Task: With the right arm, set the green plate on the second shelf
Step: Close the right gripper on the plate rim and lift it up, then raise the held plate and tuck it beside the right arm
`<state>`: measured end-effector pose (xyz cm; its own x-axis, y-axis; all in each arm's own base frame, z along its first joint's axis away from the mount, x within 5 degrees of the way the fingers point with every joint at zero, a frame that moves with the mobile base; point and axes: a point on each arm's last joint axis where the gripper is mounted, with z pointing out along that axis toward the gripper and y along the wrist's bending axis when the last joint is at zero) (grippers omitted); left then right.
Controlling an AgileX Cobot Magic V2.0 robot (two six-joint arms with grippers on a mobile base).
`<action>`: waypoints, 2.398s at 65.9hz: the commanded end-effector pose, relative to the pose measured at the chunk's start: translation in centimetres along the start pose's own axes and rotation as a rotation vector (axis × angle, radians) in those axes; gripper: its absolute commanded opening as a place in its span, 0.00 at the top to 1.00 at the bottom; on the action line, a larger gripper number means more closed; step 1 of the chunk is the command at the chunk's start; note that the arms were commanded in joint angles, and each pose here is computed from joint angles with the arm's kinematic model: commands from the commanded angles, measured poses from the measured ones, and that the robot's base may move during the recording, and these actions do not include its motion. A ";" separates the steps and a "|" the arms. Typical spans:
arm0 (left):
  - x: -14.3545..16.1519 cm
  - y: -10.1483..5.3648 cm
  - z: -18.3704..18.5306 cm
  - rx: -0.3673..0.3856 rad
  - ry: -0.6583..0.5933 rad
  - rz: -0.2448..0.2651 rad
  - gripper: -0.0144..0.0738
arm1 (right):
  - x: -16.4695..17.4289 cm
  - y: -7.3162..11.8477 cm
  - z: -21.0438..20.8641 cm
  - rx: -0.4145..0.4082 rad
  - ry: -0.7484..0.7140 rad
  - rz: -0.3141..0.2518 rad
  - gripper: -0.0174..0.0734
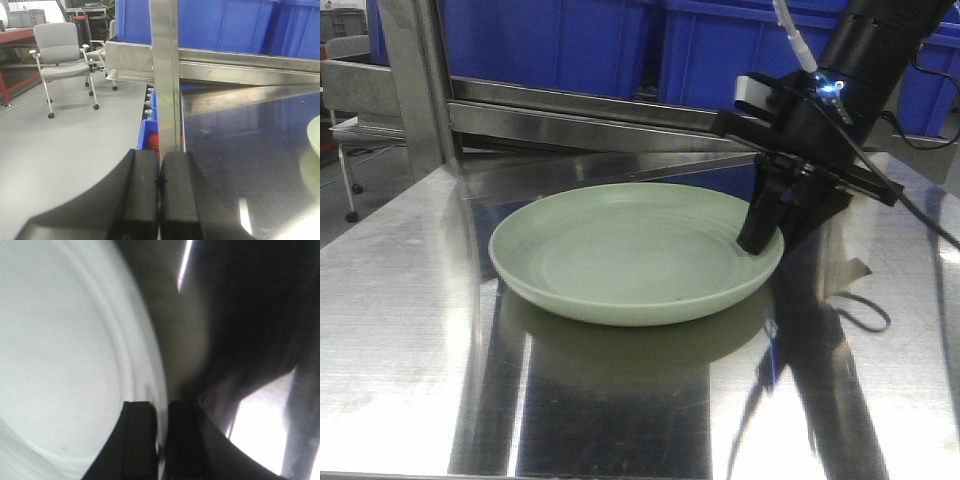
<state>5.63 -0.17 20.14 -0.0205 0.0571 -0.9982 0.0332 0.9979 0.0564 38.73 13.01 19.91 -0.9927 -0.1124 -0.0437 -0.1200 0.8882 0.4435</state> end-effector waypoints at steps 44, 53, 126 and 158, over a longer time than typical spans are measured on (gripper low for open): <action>0.6 -0.1 0.0 0.003 -0.059 -0.017 0.69 | 3.6 6.1 -14.3 -0.043 -0.478 -0.184 0.75; 0.6 -0.1 0.0 0.003 -0.059 -0.017 0.69 | 6.4 7.7 -18.8 -0.028 -0.635 -0.247 0.75; 0.6 -0.1 0.0 0.003 -0.059 -0.017 0.69 | 36.5 5.7 -34.5 0.545 -1.392 -0.360 0.75; 0.6 -0.1 0.0 0.003 -0.059 -0.017 0.69 | 38.7 0.6 -22.4 0.373 -1.585 -0.407 0.75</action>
<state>5.63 -0.17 20.14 -0.0205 0.0571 -0.9982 0.0332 0.9979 0.0564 0.13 -1.23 38.22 -0.0851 -0.0545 -0.9949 -0.0947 0.9944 -0.0463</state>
